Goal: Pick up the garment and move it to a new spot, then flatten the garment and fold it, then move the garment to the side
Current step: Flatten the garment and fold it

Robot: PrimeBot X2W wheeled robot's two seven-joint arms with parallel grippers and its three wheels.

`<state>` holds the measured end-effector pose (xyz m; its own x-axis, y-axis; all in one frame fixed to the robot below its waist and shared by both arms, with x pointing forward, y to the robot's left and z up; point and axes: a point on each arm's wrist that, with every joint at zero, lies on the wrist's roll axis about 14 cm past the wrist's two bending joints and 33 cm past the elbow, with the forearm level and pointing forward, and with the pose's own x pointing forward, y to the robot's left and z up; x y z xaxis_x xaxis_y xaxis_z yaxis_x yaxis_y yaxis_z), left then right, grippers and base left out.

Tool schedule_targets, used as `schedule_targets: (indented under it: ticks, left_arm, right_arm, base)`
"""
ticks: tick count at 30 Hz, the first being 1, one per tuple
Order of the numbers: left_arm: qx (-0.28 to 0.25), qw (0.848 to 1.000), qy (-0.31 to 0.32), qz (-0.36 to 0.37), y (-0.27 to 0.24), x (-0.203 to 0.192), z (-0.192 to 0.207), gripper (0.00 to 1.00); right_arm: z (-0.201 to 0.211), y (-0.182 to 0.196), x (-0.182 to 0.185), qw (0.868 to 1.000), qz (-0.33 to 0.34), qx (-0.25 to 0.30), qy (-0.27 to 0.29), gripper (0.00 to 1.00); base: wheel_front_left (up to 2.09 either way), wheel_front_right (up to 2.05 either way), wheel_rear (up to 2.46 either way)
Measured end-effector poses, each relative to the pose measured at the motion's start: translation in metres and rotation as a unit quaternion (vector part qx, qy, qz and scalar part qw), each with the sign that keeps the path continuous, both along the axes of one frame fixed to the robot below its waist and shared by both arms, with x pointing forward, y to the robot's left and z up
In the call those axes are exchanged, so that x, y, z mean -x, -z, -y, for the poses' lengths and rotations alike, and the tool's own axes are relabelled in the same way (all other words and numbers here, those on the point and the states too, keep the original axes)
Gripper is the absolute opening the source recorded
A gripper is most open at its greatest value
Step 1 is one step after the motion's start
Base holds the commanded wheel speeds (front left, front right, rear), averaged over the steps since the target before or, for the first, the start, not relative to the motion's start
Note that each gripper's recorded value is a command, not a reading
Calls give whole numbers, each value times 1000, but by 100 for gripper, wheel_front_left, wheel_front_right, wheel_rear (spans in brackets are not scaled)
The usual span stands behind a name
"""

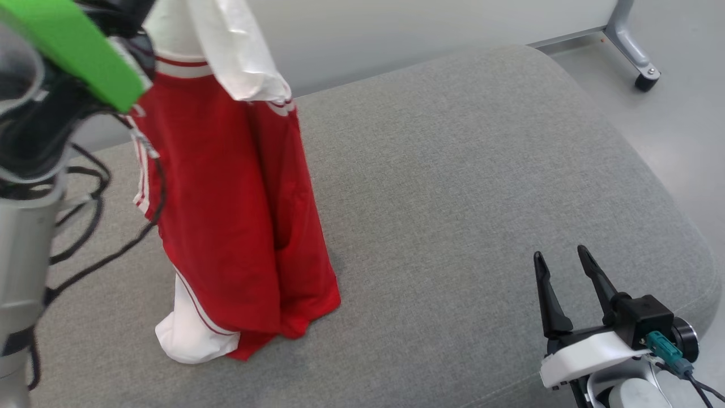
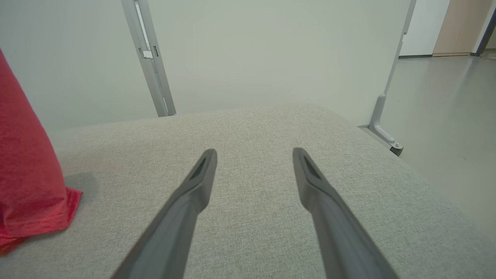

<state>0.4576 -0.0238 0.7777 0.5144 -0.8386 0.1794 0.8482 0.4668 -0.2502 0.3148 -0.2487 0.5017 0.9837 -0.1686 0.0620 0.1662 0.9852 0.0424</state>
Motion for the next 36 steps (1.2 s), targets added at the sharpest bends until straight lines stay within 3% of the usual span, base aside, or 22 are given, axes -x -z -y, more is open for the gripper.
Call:
schedule_targets:
  ticks: [7,12,20,24,25,26,27,31,36]
  left_arm:
    - [-18,995,94,-34,53,17,105,0]
    - [-64,988,131,-59,121,32,166,0]
    - [-136,968,175,-115,232,59,210,0]
    - [-143,966,179,-123,263,62,218,0]
    - [-146,965,183,-118,274,65,221,45]
    - [-145,965,185,-119,278,68,222,96]
    - [-144,965,186,-119,281,69,223,100]
    - [-137,969,176,-103,286,68,218,100]
    - [-87,980,145,-103,276,69,207,100]
  right_arm:
    - [4,-5,-3,1000,7,-6,7,100]
    - [10,0,1,1000,-2,-15,21,100]
    - [31,13,15,997,-27,-26,65,100]
    - [38,20,18,996,-42,-28,78,100]
    - [41,22,18,995,-47,-27,84,100]
    - [42,23,18,995,-49,-26,86,100]
    - [44,22,17,995,-49,-24,87,100]
    - [42,24,12,995,-51,-24,82,100]
    - [37,24,5,996,-47,-23,70,100]
  base:
    - [0,0,0]
    - [0,0,0]
    - [0,0,0]
    - [0,0,0]
    - [0,0,0]
    - [0,0,0]
    - [0,0,0]
    - [0,0,0]
    - [0,0,0]
